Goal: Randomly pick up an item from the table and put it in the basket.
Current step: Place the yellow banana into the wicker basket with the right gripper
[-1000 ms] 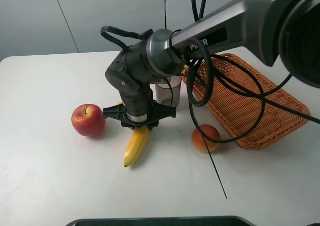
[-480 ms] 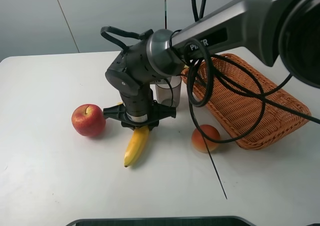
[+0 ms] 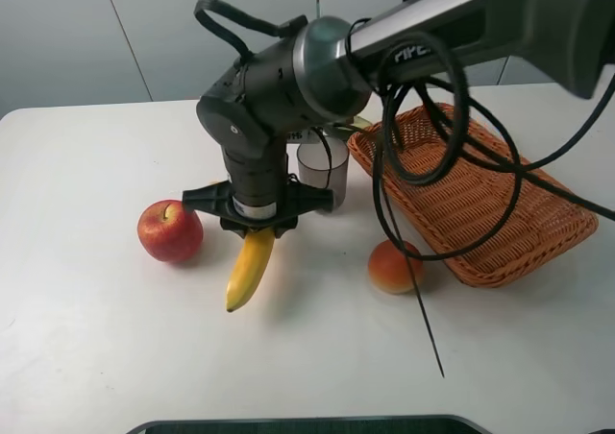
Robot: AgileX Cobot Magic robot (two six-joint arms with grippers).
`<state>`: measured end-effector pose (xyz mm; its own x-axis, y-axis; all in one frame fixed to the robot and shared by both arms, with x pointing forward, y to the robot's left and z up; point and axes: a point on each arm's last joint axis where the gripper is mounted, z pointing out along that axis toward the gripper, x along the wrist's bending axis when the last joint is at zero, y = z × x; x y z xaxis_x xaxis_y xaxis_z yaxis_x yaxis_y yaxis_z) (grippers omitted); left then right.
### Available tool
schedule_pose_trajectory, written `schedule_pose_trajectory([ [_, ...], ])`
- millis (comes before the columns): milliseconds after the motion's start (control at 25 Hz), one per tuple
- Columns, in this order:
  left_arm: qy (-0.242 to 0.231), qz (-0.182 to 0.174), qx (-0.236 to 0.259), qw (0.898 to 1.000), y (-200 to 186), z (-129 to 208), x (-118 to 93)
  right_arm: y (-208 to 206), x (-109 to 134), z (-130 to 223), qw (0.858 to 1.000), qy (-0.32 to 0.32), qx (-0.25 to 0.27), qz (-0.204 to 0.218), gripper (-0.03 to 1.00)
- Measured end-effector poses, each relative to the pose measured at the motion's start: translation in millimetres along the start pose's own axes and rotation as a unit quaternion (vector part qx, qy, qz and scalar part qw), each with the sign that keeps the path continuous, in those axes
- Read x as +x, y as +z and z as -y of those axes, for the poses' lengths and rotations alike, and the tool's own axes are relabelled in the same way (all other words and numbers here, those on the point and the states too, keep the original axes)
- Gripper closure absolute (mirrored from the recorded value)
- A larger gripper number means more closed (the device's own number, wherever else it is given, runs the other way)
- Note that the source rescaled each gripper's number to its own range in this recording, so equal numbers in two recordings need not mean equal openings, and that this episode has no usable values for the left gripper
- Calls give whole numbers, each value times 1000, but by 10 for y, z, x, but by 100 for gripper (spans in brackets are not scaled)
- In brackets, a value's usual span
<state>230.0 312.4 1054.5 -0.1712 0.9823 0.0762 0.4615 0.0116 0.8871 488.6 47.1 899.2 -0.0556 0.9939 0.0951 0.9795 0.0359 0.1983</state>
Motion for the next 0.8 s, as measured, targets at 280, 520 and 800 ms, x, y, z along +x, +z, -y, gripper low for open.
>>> schedule_pose_trajectory([
  [280,0,0,0,1000,0,0,0,-457,24,-37,996,-74,-15,-42,96],
  [520,0,0,0,1000,0,0,0,-912,-145,-126,985,-166,-21,-46,96],
  [800,1,0,0,1000,0,0,0,-1255,-698,-282,974,-224,-14,-18,96],
])
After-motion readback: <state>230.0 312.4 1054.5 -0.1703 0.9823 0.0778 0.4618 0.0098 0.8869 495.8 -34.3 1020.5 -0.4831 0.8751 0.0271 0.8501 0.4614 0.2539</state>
